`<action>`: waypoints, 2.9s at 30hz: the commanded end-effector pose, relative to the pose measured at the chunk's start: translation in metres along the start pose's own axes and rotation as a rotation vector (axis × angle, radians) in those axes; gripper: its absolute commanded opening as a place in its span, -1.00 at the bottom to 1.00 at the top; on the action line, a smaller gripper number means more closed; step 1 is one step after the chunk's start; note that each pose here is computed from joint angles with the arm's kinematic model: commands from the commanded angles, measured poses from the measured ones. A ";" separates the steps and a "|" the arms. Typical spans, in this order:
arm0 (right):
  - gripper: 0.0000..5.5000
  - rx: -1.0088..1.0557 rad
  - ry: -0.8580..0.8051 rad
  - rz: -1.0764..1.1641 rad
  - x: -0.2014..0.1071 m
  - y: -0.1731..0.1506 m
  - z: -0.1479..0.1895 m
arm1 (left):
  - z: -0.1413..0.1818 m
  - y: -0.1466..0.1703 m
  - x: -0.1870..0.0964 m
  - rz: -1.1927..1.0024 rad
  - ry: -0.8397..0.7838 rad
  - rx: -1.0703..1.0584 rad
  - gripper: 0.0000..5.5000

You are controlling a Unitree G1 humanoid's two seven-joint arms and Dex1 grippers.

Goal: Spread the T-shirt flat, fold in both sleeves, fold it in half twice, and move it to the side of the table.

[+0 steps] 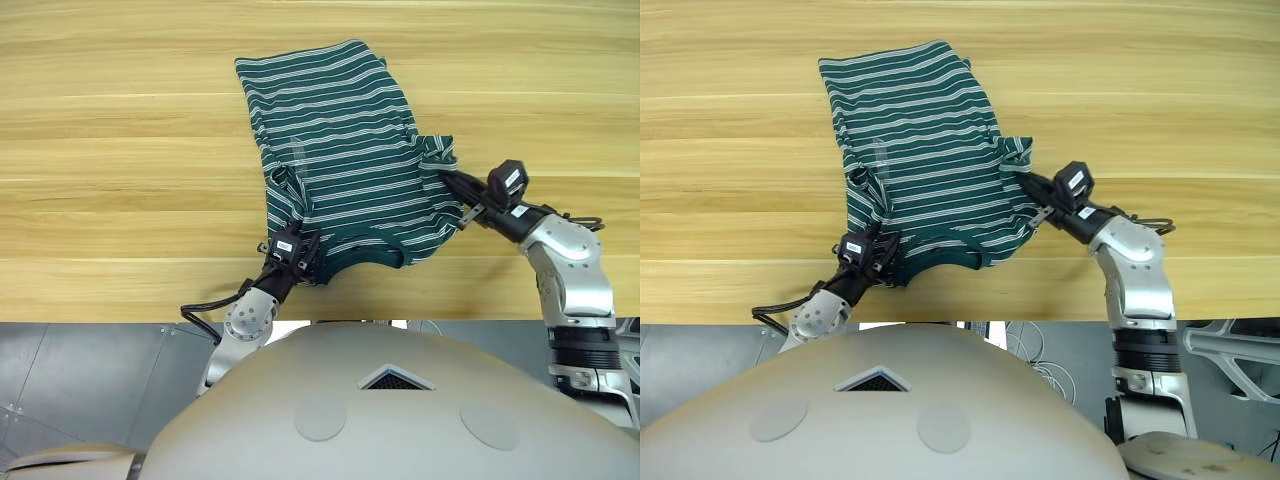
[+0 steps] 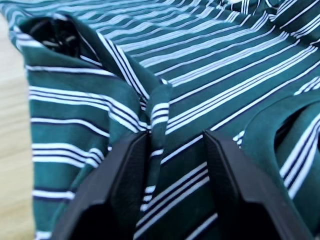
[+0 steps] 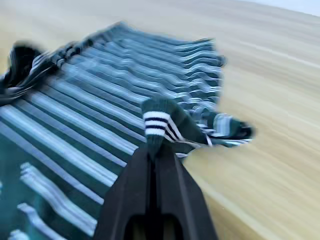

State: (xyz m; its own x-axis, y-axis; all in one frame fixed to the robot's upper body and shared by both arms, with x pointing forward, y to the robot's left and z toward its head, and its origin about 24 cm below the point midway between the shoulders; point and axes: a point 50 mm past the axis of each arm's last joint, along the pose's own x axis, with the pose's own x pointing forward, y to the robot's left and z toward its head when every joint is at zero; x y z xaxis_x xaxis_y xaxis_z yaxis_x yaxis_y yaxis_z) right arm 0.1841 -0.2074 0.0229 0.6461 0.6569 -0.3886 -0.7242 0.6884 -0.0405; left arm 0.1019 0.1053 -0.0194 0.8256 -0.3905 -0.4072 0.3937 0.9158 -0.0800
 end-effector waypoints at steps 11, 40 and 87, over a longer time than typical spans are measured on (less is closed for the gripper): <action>-1.00 -0.222 0.116 0.195 0.013 0.033 -0.001 | -0.004 -0.003 -0.002 0.000 0.027 0.008 -0.31; 0.14 -0.362 -0.022 0.176 -0.019 -0.030 0.012 | 0.029 0.022 -0.040 -0.103 -0.060 0.051 -0.31; -0.51 -0.698 0.001 0.753 0.039 0.003 -0.024 | -0.023 0.105 -0.035 -0.795 0.069 0.994 -0.24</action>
State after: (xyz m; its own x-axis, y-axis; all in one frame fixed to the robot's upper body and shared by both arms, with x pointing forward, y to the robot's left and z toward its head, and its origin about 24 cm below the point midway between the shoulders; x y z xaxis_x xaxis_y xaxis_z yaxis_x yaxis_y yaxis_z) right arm 0.1974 -0.1853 -0.0118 -0.0202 0.8696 -0.4934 -0.9148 -0.2151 -0.3417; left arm 0.1356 0.2096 -0.0111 0.3646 -0.8076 -0.4635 0.8309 0.0574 0.5535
